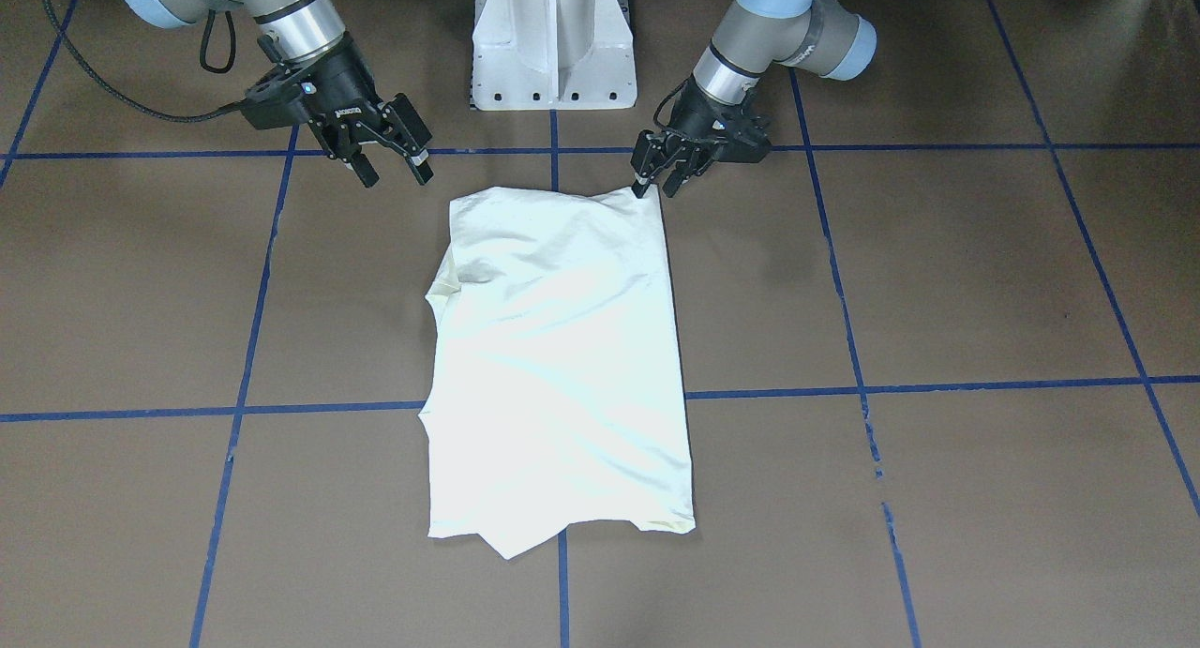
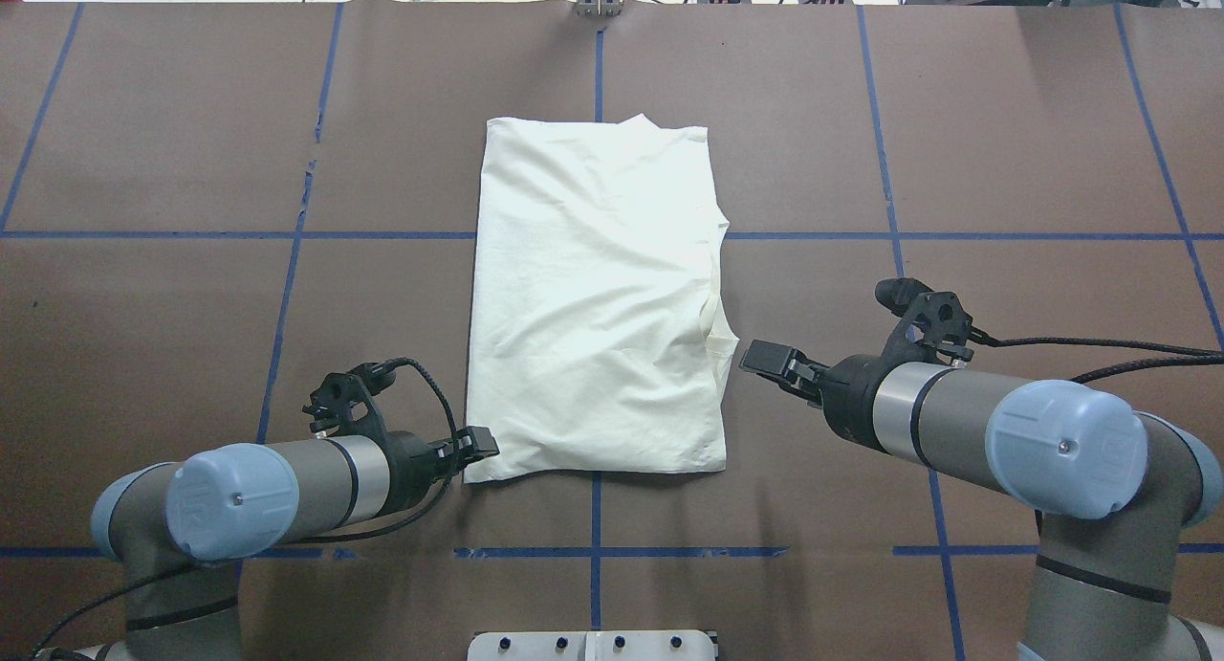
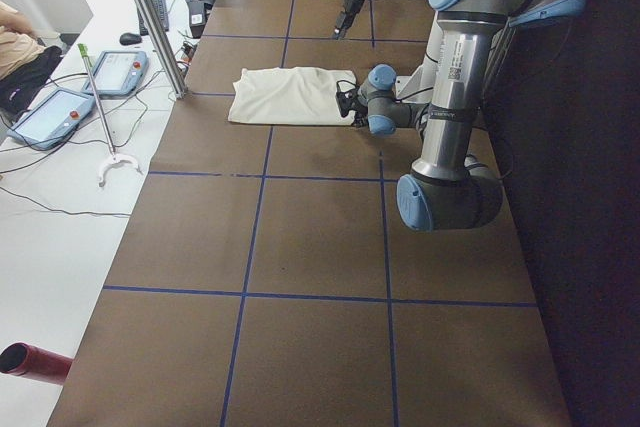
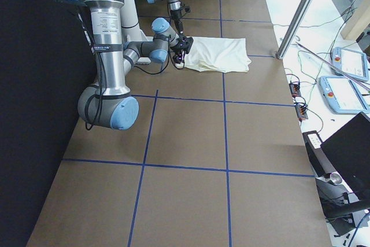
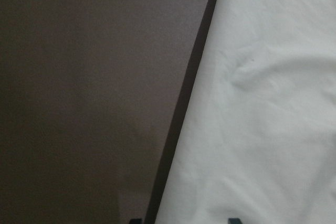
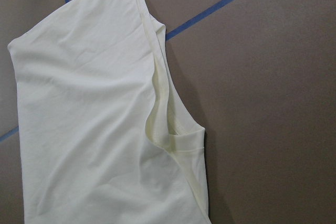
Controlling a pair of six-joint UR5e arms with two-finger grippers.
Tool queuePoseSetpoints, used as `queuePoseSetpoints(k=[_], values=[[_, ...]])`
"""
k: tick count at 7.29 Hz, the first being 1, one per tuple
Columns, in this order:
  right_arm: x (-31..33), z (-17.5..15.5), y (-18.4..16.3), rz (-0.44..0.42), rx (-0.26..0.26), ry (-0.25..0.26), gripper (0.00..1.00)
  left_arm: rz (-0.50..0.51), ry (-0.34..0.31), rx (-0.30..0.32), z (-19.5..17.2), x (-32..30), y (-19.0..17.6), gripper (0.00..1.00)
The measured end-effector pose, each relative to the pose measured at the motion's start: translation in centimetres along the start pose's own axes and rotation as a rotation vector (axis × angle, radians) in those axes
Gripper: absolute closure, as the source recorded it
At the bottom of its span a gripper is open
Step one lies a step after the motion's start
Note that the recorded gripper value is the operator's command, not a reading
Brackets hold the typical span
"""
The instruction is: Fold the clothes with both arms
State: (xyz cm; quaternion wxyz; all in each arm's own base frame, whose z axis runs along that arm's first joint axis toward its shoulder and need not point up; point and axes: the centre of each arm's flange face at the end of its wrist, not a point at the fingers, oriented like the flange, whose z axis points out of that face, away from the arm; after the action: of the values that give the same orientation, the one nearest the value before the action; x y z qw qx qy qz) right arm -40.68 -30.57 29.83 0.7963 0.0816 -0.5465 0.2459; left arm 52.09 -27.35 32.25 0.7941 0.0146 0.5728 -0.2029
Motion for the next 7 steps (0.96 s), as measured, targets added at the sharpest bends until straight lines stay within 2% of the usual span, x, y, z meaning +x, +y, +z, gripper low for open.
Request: queuePoseSetpoints(k=[7], values=[[0.05, 0.1, -0.11, 0.0, 0.012, 0.0, 0.0, 0.008, -0.048, 0.0, 0.99, 0.71, 1.0, 0.31]])
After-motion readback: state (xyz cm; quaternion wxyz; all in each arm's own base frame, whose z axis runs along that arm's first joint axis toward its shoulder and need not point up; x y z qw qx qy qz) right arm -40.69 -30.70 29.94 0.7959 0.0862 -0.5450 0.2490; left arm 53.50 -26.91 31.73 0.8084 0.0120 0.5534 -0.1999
